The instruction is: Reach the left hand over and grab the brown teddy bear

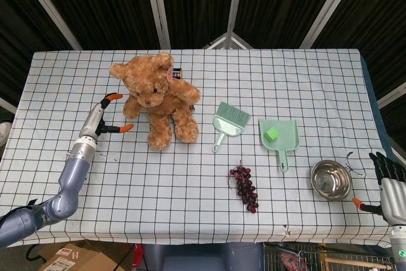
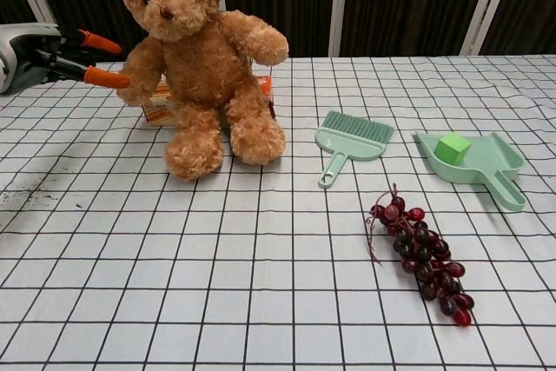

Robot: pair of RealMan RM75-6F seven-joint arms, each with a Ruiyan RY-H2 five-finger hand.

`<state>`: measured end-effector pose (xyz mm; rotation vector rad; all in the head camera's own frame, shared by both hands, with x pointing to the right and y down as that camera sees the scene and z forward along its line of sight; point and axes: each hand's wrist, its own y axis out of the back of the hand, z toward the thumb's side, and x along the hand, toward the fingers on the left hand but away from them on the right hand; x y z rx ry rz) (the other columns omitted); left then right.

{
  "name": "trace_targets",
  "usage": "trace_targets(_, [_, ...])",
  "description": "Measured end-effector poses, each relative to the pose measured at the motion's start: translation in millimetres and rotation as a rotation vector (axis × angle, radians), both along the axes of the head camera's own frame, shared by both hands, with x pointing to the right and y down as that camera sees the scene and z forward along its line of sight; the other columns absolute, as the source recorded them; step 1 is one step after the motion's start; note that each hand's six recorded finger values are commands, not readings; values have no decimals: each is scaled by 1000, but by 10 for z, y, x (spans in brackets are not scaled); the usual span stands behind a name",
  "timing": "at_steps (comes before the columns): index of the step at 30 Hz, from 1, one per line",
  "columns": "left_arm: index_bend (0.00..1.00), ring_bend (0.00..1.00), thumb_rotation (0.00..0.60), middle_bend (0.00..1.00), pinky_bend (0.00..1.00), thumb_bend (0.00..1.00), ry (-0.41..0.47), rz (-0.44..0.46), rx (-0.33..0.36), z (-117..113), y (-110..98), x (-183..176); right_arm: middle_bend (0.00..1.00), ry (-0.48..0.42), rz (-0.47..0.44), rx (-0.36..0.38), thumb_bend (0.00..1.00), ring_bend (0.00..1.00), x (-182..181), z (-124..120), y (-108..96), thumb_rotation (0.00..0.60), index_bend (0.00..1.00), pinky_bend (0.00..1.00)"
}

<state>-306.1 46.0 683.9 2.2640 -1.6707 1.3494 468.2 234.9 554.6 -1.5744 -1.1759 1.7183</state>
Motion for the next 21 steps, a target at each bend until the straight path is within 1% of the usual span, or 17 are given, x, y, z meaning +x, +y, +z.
trace_targets(2, [266, 0, 600, 154, 0, 271, 7, -17, 0, 46, -24, 28, 0, -2, -1, -4, 106, 0, -2, 6, 2, 600, 0, 0])
trace_targets(9, [287, 0, 600, 169, 0, 281, 2, -48, -13, 227, -73, 96, 0, -1, 5, -8, 106, 0, 10, 6, 1, 600, 0, 0])
trace_targets(14, [302, 0, 600, 193, 0, 290, 2, -52, -32, 298, -77, 114, 0, 2, 7, -16, 106, 0, 24, 26, 7, 600, 0, 0])
trace_targets(18, [326, 0, 600, 241, 0, 304, 2, -45, -40, 341, -85, 143, 0, 2, 4, -19, 106, 0, 13, 34, 3, 600, 0, 0])
trace_targets(21, [359, 0, 600, 298, 0, 348, 2, -42, -36, 349, -96, 172, 0, 3, 2, -24, 106, 0, 2, 38, 1, 600, 0, 0])
